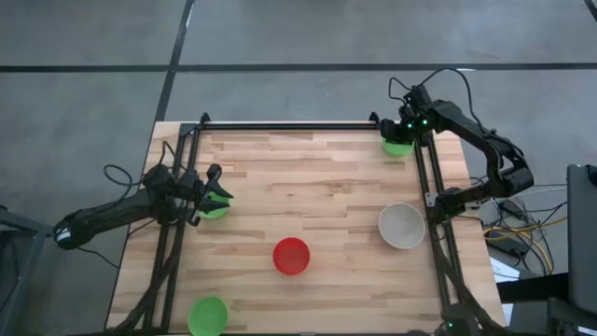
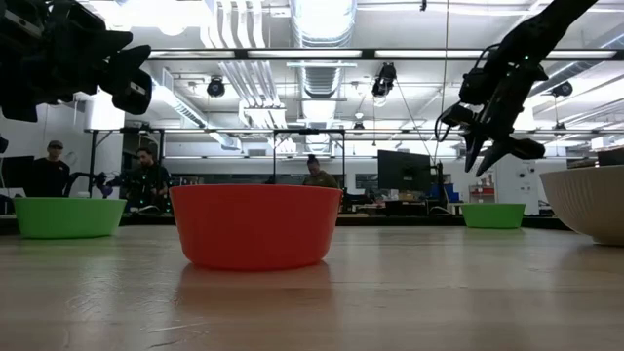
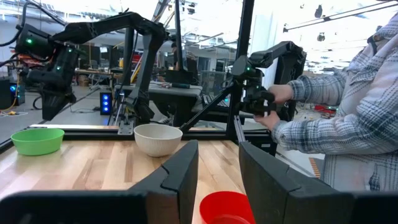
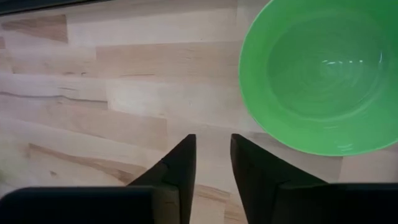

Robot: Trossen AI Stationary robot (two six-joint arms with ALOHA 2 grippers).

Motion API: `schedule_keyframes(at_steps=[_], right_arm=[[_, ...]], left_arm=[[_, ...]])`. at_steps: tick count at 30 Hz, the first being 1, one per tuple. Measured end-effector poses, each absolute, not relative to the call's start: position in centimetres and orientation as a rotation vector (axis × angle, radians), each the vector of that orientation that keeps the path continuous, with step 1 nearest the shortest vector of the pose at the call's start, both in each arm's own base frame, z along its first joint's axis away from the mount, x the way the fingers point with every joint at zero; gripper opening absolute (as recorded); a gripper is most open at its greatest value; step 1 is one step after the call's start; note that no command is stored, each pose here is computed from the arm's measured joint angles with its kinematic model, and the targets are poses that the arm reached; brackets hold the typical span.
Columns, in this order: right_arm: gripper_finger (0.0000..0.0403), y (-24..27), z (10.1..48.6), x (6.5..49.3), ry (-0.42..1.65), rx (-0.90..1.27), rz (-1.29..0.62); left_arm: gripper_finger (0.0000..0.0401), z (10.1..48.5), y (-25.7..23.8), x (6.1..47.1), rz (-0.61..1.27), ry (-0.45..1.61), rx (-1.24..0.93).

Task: Nest bowls inside each other
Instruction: Stack the top green bowl on the gray bowl

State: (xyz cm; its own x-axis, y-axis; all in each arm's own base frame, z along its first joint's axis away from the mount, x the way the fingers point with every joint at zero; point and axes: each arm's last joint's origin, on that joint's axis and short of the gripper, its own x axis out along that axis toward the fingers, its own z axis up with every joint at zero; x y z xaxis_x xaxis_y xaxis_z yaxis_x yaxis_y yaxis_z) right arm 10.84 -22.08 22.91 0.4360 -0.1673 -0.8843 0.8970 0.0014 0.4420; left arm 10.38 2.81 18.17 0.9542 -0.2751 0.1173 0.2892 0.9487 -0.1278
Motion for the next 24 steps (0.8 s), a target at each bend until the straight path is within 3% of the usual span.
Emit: schedule_keyframes(at_steps=[13, 24], right_arm=[[0.013, -23.4, 20.2, 11.4, 0.836, 1.339, -0.987], [0.0123, -24.7, 18.9, 11.8, 0.919, 1.278, -0.997]], left_arm=[[0.0122, 18.2, 2.8, 10.4, -0.287, -0.098, -0.145], [0.0122, 18.2, 2.8, 10.4, -0.286, -0.099, -0.144]])
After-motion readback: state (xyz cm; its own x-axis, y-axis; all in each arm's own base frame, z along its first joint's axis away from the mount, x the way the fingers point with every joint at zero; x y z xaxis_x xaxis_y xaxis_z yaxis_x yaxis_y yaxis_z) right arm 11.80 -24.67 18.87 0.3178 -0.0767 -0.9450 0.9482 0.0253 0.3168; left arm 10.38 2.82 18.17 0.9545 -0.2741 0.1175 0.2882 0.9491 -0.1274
